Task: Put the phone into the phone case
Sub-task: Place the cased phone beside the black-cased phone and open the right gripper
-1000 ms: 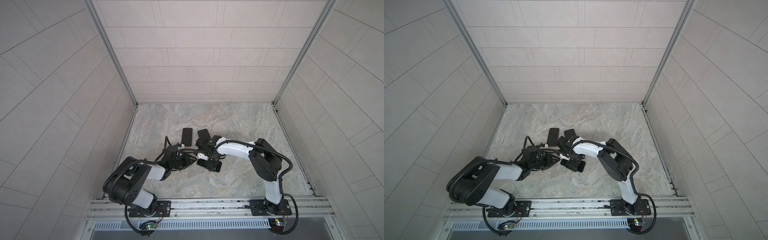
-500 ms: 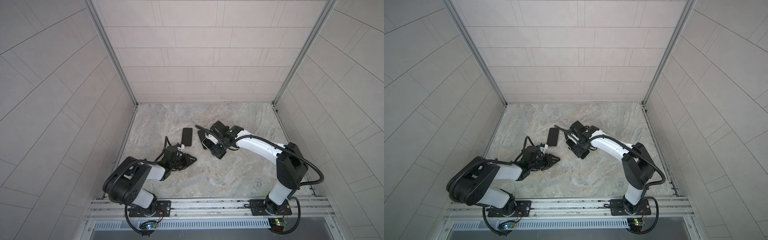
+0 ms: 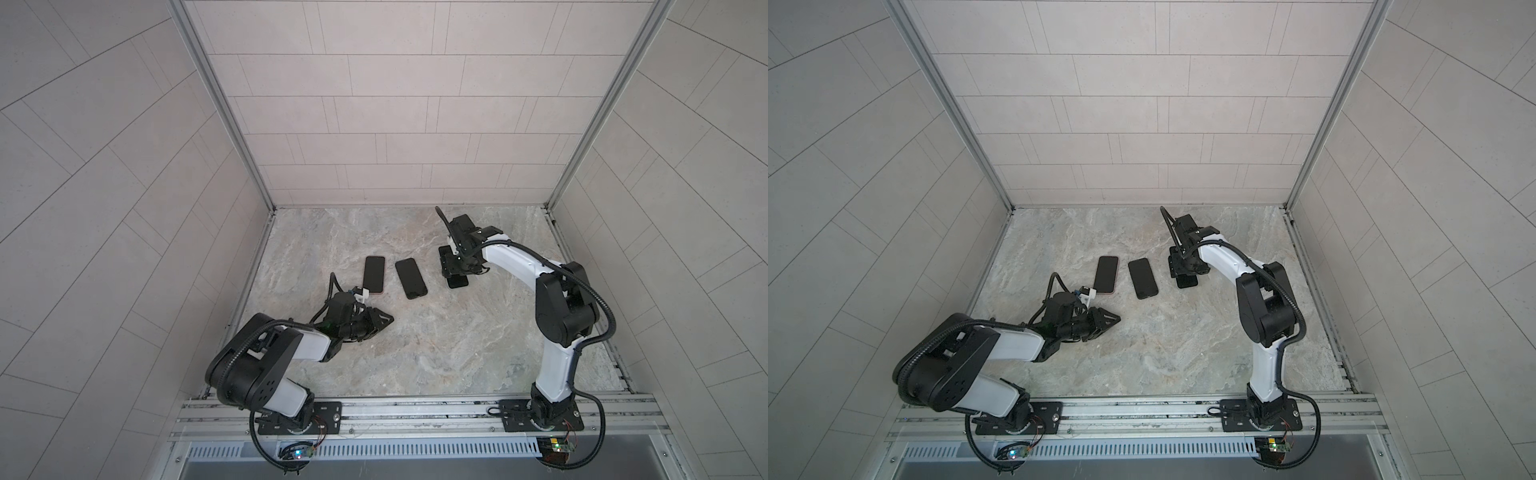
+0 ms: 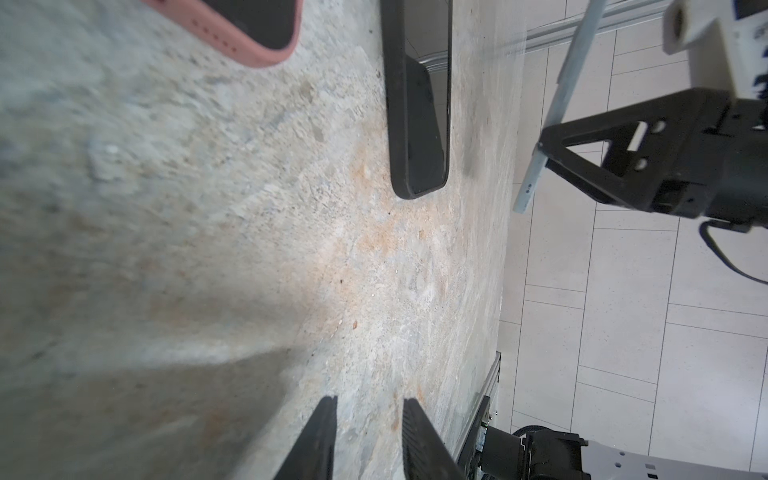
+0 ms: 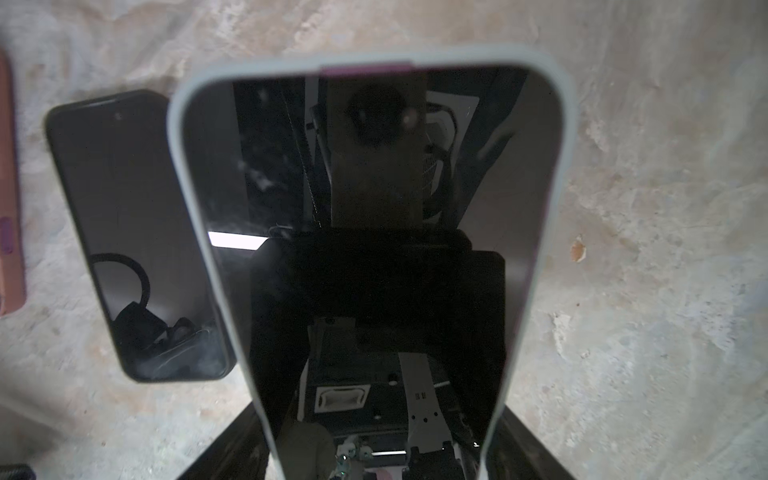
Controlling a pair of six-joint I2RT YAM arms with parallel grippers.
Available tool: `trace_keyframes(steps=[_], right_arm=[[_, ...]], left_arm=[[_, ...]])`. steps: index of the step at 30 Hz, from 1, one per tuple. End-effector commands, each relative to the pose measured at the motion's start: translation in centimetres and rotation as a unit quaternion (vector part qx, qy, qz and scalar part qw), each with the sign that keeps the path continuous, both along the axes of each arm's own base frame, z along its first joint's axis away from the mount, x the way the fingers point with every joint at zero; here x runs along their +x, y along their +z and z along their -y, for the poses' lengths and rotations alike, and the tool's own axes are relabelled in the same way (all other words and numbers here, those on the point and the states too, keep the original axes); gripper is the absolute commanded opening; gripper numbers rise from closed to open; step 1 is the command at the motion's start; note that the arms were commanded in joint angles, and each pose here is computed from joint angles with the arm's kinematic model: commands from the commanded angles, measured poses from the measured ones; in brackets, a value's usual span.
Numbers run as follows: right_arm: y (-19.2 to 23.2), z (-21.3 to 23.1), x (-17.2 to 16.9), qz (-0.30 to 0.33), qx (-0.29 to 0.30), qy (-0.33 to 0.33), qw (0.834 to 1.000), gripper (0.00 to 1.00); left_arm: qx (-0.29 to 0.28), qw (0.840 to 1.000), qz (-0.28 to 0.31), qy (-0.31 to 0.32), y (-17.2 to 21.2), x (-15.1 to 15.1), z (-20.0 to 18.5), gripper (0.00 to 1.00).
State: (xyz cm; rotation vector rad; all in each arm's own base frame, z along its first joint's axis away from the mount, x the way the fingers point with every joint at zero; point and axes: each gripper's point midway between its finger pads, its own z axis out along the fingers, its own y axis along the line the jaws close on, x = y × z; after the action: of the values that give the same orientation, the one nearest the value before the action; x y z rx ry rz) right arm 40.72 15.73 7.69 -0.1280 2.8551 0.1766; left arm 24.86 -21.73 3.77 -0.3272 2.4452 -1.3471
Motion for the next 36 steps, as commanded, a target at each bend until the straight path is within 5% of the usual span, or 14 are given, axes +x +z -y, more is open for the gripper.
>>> trace_keyframes(steps=[1,13,24,34,36], right_arm=[[0.3,-0.3,1.1,-0.003,0.011,-0.039,0.999,0.59],[-3.2,-0.2,1.3,-0.074,0.003,-0.152,0.986,0.61],[-3.8,-1.4,1.2,-0.094,0.031,-0.151,0.984,0.67],[-2.1,-1.3,0.8,-0.072,0.028,-0.118,0.990,0.89],[-1.5,-1.3,0.7,-0.065,0.030,-0.114,0.991,1.00]], left_arm=[[-0.005,1.000,0.006,0.001,0.1,0.0,-0.1,0.34],[-0.008,1.000,0.008,0.002,0.2,0.0,-0.2,0.34],[-0.010,1.000,0.007,0.003,0.2,0.0,-0.3,0.34],[-0.010,1.000,0.006,0.003,0.1,0.0,-0.2,0.34],[-0.010,1.000,0.004,0.004,0.0,0.1,-0.3,0.34]])
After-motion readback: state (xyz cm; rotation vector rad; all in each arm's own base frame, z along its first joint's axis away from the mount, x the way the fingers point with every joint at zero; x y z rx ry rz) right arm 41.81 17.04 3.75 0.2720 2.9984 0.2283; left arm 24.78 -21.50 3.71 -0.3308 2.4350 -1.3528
